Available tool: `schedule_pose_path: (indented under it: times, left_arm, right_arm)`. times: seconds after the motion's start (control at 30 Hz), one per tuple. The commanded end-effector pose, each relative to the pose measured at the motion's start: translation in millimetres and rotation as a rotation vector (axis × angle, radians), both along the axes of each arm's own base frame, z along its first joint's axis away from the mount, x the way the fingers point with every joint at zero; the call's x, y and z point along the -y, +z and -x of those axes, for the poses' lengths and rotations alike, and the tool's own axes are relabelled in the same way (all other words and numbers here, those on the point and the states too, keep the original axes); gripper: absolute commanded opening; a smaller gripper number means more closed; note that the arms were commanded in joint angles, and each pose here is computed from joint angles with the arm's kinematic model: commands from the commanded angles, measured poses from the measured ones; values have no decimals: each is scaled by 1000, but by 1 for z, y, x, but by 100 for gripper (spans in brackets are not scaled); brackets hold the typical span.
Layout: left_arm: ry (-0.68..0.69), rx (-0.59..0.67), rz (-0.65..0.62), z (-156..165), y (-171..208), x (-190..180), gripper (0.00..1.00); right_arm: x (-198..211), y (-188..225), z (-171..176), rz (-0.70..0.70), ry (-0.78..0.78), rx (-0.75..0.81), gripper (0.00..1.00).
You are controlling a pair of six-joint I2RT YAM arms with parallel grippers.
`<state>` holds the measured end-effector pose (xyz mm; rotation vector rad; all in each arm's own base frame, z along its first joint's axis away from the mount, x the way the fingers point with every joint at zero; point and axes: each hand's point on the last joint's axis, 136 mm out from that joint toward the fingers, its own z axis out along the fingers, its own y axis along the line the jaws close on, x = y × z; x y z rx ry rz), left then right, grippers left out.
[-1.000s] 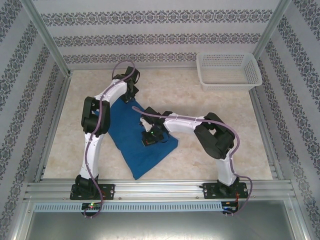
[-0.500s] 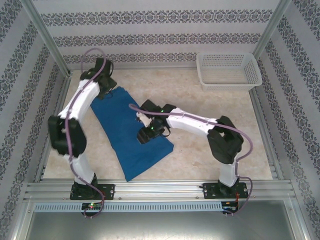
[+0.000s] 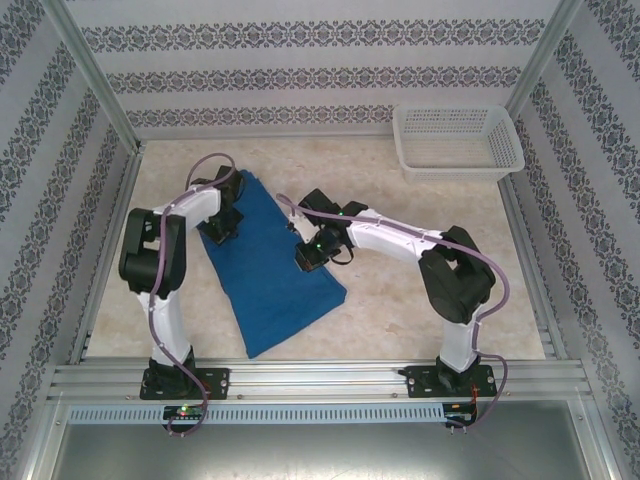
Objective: Roll up the long pants
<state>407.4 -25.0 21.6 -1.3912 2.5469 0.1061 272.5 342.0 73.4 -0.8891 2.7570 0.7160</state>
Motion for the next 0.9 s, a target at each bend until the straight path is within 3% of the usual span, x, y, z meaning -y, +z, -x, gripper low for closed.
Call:
schedule_pose_path:
  times: [0.0,0.27,0.57,0.6,0.63,0.67,0.7,0.73,0.8,0.83,0.87]
  left_arm:
    - [-14,0,30,-30,-26,15,0]
    - [-121,49,97,-80,-34,56,0]
    - [-208,84,158,-88,-32,96,0]
    - [-213,84,166,-87,-29,98,0]
    - [-222,90,169,-87,-23,98,0]
    - [-234,95,168,-87,-16,97,10]
    - [-250,116,158,-87,-2,96,32]
    - [-259,135,149,-87,9,94,57]
    - [-267,175,129,-84,38,87,91]
    - [-264,191,123,-82,50,82,100]
    - [-261,204,119,-78,63,77,100]
  right_arm:
    - [-13,-24,15,-3,31,-49,0]
    - [-3,-77,54,68,34,-143,0]
    - [-25,-76,76,56,80,-134,0]
    - [-26,-69,76,64,102,-105,14]
    - [-26,-61,74,72,127,-74,44]
    - [-25,-51,71,91,148,-34,73]
    - [-22,-40,69,117,168,5,84]
    - [-21,-30,67,130,185,42,86]
    - [-20,-2,62,145,216,145,89]
    - [-19,9,61,153,226,196,89]
    - [-17,19,59,168,239,251,89]
